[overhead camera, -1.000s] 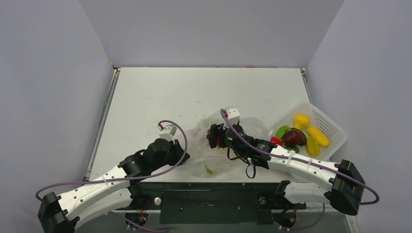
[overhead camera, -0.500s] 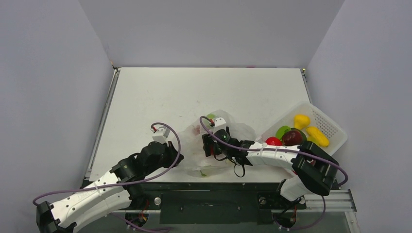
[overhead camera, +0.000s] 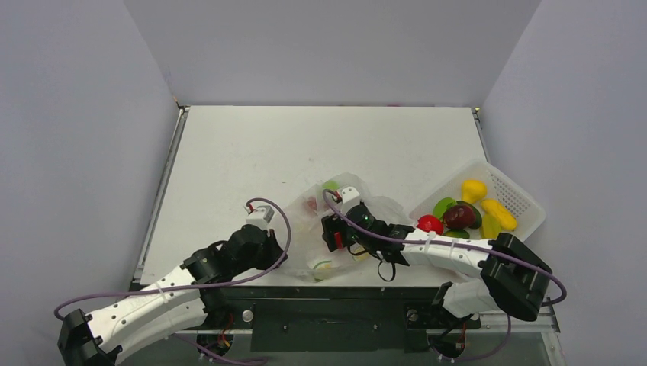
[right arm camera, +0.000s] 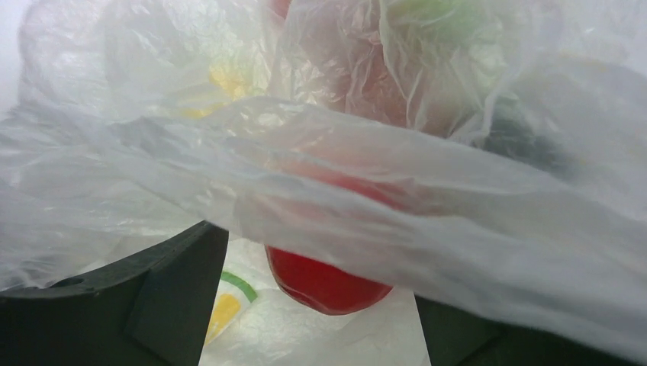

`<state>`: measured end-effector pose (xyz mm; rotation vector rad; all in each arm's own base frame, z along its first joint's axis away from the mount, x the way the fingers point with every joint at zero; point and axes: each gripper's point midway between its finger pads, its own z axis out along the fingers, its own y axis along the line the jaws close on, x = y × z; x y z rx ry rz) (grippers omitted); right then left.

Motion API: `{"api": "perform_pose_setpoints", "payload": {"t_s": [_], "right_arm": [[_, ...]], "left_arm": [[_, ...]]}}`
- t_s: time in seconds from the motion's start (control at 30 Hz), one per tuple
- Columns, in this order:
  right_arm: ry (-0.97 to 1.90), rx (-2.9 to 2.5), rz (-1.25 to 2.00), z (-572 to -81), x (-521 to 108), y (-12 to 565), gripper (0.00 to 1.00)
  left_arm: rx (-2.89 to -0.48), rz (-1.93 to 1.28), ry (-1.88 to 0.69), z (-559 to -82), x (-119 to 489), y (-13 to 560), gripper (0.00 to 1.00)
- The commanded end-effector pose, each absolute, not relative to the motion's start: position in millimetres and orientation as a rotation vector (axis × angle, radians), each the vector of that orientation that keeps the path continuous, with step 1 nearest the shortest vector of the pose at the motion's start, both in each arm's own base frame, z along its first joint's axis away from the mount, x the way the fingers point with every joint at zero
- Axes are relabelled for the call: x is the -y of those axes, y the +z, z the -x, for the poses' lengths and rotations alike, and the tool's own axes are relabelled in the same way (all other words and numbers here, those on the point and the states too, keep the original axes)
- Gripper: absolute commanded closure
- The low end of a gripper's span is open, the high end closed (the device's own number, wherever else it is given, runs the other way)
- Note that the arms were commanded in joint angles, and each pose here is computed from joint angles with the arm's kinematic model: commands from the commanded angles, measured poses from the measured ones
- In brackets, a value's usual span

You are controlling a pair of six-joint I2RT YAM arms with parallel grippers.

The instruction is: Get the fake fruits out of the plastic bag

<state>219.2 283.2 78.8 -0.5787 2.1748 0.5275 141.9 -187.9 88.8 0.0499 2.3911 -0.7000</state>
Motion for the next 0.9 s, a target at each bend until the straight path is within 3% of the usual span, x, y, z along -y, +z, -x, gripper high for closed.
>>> {"api": "perform_pose_setpoints", "payload": {"t_s": [0.0, 0.3, 0.43, 0.5, 0.7, 0.77, 0.87], "right_arm": [[0.479, -2.192, 0.621, -228, -289, 67, 0.21], [0.306, -2.196, 0.759, -216, -282, 54, 0.22], [0.267, -2.201, 0.766, -218, -279, 50, 0.31], [0.265, -2.198, 0.752, -220, -281, 52, 0.39], [0.264, -2.163, 0.717, -222, -286, 79, 0.79], [0.296, -2.138, 0.683, -222, -288, 97, 0.88], [0.378, -2.089, 0.606, -222, -290, 131, 0.94]], "left_arm": [[-2.368, -0.081, -0.724, -144, 193, 96, 1.00], [-2.333, -0.051, -0.709, -148, 188, 104, 1.00], [-2.315, -0.032, -0.692, -152, 185, 108, 1.00], [-2.306, -0.025, -0.692, -153, 184, 112, 1.00], [-2.266, 0.018, -0.693, -157, 180, 120, 1.00], [-2.256, 0.030, -0.699, -158, 180, 119, 1.00], [-2.256, 0.044, -0.685, -160, 178, 115, 1.00]]}}
